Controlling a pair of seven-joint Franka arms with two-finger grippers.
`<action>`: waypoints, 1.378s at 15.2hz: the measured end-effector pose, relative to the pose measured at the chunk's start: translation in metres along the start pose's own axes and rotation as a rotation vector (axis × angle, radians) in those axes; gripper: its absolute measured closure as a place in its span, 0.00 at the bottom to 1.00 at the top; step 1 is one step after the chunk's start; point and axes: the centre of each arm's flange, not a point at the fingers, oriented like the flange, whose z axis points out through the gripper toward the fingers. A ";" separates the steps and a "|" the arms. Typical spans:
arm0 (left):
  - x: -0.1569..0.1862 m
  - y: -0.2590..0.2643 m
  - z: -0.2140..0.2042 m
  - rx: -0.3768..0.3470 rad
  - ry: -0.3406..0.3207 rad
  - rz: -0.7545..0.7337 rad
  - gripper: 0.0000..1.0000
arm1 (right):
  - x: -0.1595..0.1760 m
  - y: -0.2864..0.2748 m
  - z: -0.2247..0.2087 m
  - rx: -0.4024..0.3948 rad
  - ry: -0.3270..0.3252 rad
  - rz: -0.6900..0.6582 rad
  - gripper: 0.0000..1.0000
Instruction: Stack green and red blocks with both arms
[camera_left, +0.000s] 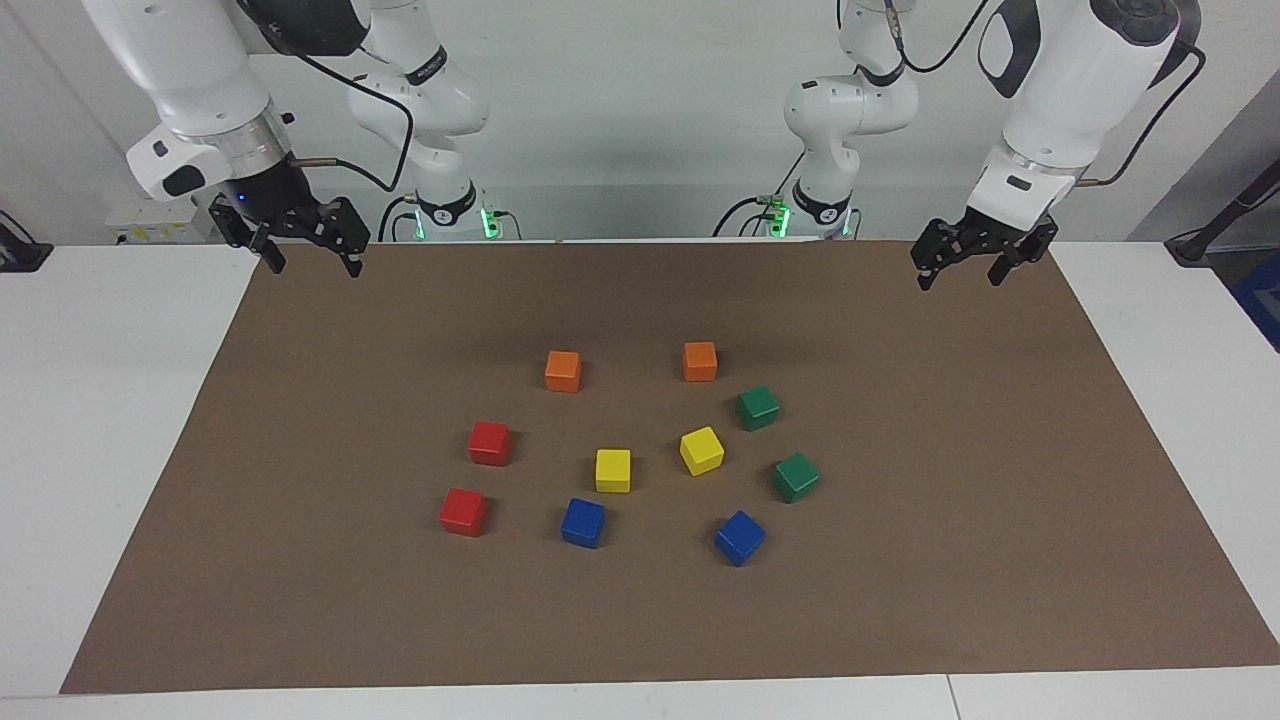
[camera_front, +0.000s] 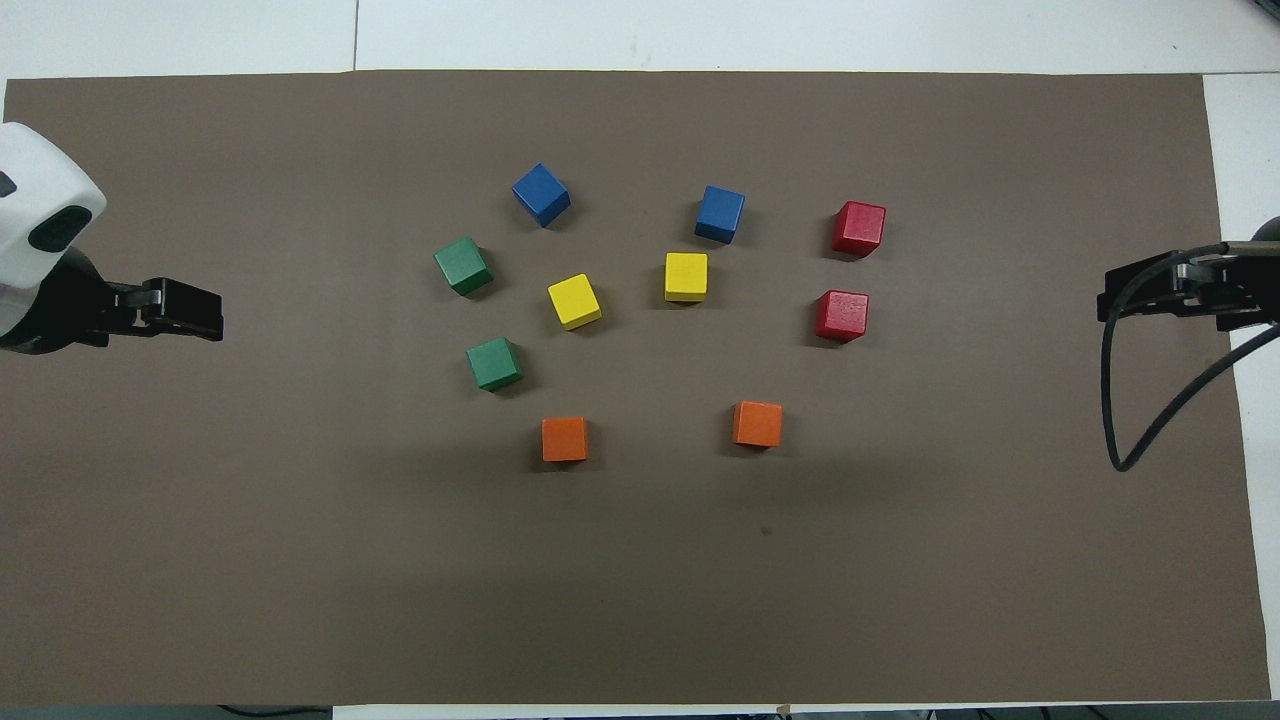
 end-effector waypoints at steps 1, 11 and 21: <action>0.000 0.000 0.000 0.000 0.000 0.000 0.00 | 0.000 0.000 0.000 0.000 -0.001 -0.008 0.00; 0.000 0.000 0.000 0.000 0.000 0.000 0.00 | 0.024 -0.086 0.135 0.014 0.030 0.099 0.00; 0.000 0.003 0.000 0.000 0.001 -0.001 0.00 | 0.068 -0.149 0.261 0.040 0.025 0.206 0.00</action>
